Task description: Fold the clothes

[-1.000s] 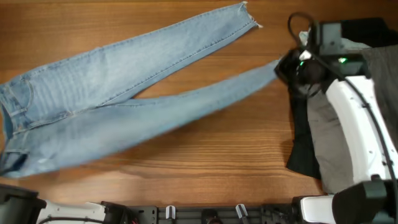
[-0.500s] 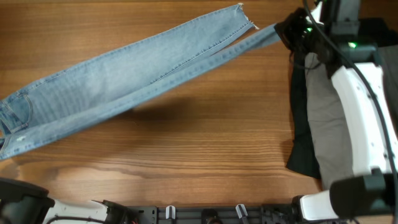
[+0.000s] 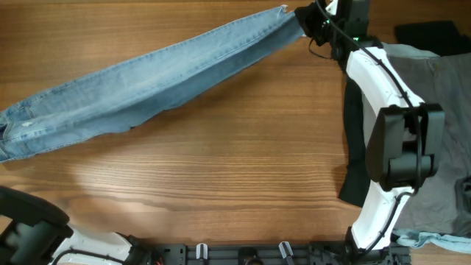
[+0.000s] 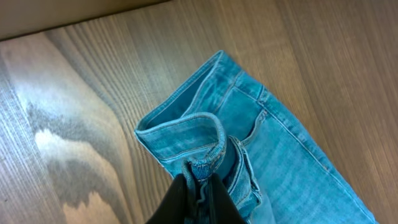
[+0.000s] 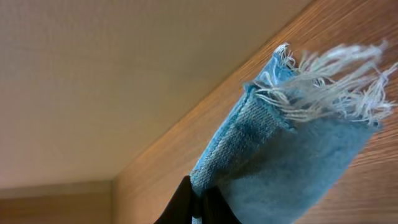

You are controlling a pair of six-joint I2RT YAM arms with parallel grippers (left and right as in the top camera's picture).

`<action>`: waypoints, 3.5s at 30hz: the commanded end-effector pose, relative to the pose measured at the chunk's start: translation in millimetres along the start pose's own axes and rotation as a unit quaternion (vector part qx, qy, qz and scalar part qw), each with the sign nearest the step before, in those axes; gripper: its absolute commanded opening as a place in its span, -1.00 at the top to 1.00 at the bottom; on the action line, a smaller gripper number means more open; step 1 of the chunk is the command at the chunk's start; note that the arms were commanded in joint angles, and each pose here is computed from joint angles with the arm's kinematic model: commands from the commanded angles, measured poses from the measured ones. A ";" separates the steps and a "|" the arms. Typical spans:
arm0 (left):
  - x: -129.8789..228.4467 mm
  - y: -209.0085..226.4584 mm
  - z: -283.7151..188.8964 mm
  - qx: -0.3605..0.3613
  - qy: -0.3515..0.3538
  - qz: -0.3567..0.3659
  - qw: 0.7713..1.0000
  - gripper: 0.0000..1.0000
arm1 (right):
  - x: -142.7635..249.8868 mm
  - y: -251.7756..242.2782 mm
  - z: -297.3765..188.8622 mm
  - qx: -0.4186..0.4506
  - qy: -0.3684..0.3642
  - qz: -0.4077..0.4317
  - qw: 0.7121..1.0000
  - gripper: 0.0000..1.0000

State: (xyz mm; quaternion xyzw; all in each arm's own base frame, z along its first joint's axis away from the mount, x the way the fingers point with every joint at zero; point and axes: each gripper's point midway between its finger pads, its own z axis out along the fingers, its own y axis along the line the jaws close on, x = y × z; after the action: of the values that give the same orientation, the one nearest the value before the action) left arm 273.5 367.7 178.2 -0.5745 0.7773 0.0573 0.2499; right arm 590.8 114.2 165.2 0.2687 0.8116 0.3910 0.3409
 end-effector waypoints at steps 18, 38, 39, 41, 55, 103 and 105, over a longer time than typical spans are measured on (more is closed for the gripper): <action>7.7 17.4 34.6 -0.101 0.015 0.005 0.995 0.92 | 7.5 -13.2 50.6 -0.009 -0.043 0.019 0.999 0.91; 18.4 19.5 63.0 -0.107 0.039 -0.015 0.993 0.72 | 41.3 -53.1 -56.5 0.138 0.142 -0.236 0.951 -1.00; 18.4 19.5 63.0 -0.107 0.039 -0.015 0.993 0.71 | 34.9 -38.9 -70.8 0.135 0.132 -0.248 0.950 -1.00; 18.7 19.5 63.1 -0.107 0.040 -0.015 0.993 0.71 | 22.8 -6.5 -91.8 0.113 0.099 -0.271 0.951 -1.00; 20.7 20.0 62.8 -0.108 0.044 -0.015 0.993 0.69 | 46.4 -95.7 -3.0 0.155 0.113 -0.075 0.979 0.02; 19.6 21.6 62.6 -0.109 0.043 -0.014 0.993 0.60 | 19.0 6.2 41.1 -0.003 -0.019 0.078 0.997 0.91; 20.0 21.0 62.7 -0.108 0.043 -0.014 0.993 0.60 | 29.3 3.7 53.0 -0.004 -0.018 0.075 0.997 0.92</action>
State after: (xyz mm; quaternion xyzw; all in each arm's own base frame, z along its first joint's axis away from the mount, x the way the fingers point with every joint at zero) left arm 268.6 374.9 109.1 -0.6076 0.7726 0.1085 0.1489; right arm 603.1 158.1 157.7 0.2990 0.7873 0.4375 0.3151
